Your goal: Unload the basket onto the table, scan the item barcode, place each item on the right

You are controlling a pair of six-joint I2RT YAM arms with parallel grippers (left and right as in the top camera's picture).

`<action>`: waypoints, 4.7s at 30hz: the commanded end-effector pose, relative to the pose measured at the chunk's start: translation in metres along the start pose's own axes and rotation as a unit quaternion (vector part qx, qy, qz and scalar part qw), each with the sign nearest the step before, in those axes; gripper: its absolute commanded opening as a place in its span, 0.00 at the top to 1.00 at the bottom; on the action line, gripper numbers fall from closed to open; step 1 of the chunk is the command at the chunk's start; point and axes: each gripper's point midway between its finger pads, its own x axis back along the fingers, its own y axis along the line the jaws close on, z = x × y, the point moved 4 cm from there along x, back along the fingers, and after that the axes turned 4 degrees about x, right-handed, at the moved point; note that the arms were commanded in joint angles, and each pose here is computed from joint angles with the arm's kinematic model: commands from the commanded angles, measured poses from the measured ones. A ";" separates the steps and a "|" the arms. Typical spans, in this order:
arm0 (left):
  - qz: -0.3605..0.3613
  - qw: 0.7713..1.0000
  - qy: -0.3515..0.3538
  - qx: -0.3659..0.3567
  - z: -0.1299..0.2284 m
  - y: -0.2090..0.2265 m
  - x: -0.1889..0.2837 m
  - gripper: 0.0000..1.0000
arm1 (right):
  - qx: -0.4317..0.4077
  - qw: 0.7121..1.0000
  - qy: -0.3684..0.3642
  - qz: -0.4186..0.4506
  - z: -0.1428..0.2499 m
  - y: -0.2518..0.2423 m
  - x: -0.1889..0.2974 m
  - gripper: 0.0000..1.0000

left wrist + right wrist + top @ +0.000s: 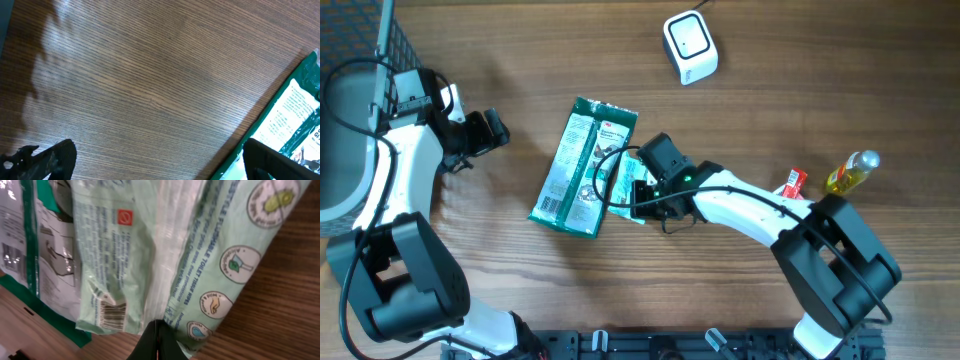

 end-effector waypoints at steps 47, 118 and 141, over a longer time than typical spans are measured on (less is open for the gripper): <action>0.001 1.000 0.007 0.001 0.002 0.004 -0.003 0.00 | 0.115 0.969 0.041 -0.213 -0.015 0.077 0.006 0.95; 0.001 1.000 0.007 0.001 0.002 0.004 -0.003 0.00 | 0.204 0.971 -0.115 0.050 -0.075 0.011 0.000 0.50; 0.001 1.000 0.007 0.001 0.002 0.004 -0.003 0.00 | 0.118 0.990 -0.048 0.063 -0.029 -0.003 0.098 0.22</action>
